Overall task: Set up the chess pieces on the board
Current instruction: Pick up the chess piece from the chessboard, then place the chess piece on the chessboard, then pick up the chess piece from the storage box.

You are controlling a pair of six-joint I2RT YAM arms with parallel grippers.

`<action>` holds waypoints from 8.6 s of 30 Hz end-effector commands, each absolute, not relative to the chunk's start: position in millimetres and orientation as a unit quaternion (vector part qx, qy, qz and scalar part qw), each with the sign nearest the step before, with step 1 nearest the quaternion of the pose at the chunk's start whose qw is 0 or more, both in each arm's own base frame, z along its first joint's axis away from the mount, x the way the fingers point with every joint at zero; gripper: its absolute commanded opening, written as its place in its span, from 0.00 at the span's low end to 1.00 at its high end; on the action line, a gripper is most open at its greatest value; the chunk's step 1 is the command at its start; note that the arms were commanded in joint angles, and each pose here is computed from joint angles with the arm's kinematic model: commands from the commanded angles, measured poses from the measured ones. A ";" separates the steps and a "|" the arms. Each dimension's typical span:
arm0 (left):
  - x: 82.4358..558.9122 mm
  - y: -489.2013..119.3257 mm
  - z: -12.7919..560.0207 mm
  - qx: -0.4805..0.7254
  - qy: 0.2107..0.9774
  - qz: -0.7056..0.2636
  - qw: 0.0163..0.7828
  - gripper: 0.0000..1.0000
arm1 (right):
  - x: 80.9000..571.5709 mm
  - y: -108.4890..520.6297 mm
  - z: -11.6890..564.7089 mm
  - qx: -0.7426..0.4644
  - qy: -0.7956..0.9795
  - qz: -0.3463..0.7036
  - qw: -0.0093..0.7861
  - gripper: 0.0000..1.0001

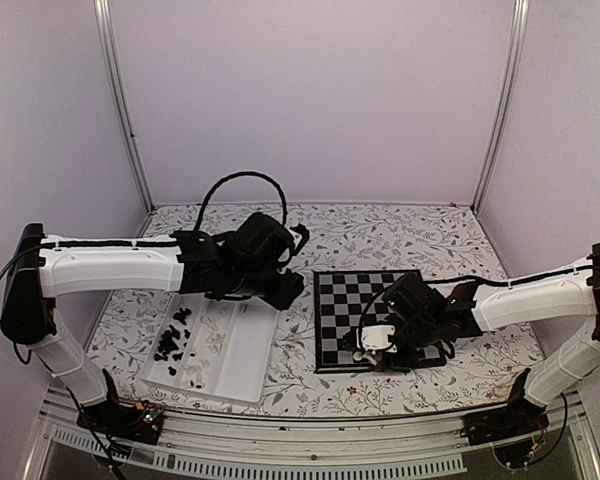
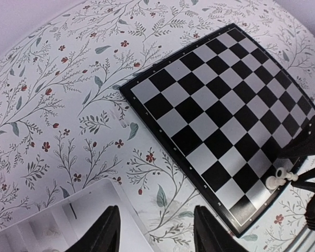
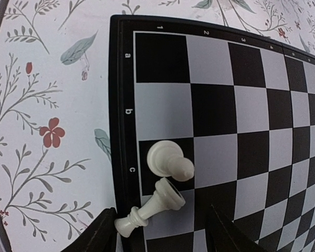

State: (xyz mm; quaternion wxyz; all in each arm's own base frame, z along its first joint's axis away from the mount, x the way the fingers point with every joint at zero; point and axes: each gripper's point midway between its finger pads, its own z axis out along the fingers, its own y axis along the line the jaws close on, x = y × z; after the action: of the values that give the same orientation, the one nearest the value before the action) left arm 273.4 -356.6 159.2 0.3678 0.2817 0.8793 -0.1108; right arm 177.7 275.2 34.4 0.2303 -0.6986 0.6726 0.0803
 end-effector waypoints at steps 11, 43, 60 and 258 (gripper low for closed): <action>276.3 -362.6 165.5 0.277 0.877 -0.136 0.368 0.50 | 201.0 264.4 45.5 -0.661 0.703 0.072 0.252 0.41; 226.0 -411.2 143.4 0.414 0.798 -0.270 0.343 0.49 | 219.9 248.9 44.8 -0.616 0.748 0.122 0.216 0.07; 216.6 -490.6 158.0 0.414 0.734 -0.451 0.295 0.48 | 208.8 289.2 142.1 -0.637 0.679 0.228 0.284 0.06; 238.1 -182.6 43.8 0.109 0.983 -0.021 0.146 0.32 | 251.0 213.9 132.1 -0.537 0.748 0.180 0.347 0.45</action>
State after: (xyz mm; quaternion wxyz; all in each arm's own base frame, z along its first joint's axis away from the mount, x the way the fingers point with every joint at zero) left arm 233.1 -181.4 52.5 0.1520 0.1029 0.9829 -0.0120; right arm 252.1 213.1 132.3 0.3444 -0.5418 0.7475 0.1703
